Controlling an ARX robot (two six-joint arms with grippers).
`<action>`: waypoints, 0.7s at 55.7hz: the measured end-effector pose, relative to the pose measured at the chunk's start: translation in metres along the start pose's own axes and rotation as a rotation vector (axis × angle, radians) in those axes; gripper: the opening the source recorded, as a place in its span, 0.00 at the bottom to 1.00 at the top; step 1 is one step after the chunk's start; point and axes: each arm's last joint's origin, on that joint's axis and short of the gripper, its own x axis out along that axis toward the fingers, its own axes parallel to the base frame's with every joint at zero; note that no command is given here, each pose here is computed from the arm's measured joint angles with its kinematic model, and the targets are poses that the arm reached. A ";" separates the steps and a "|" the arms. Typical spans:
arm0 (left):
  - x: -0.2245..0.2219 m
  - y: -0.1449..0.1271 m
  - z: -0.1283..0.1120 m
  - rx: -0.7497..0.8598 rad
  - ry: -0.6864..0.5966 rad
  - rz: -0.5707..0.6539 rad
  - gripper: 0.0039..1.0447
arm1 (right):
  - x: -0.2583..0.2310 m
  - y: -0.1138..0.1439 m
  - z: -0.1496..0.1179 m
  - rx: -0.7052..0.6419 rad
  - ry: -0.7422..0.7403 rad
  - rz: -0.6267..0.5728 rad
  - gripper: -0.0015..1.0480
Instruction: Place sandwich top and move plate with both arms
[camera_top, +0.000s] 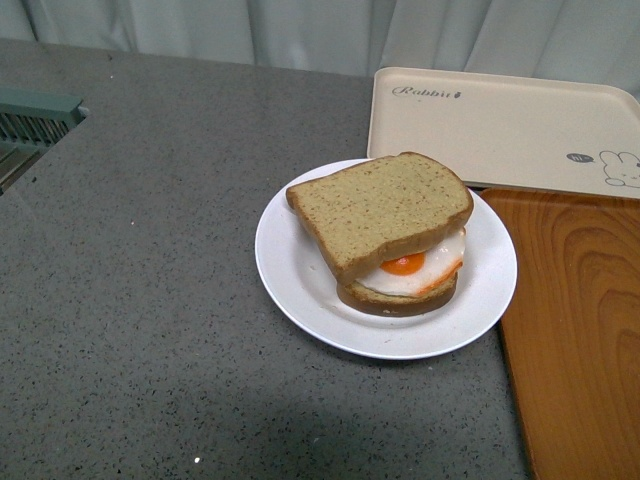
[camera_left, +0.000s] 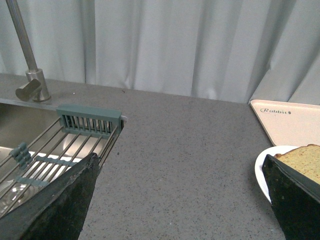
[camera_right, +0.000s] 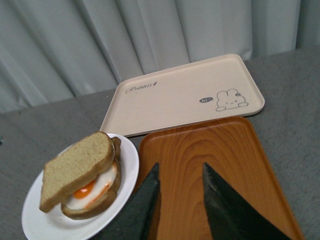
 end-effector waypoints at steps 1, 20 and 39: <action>0.000 0.000 0.000 0.000 0.000 0.000 0.94 | 0.000 0.000 0.000 0.024 0.000 0.001 0.35; 0.000 0.000 0.000 0.000 0.000 0.001 0.94 | -0.003 0.002 0.007 -0.134 -0.160 -0.006 0.50; 0.003 -0.002 0.000 -0.149 0.221 0.089 0.94 | -0.003 0.002 0.007 -0.326 -0.164 -0.018 0.02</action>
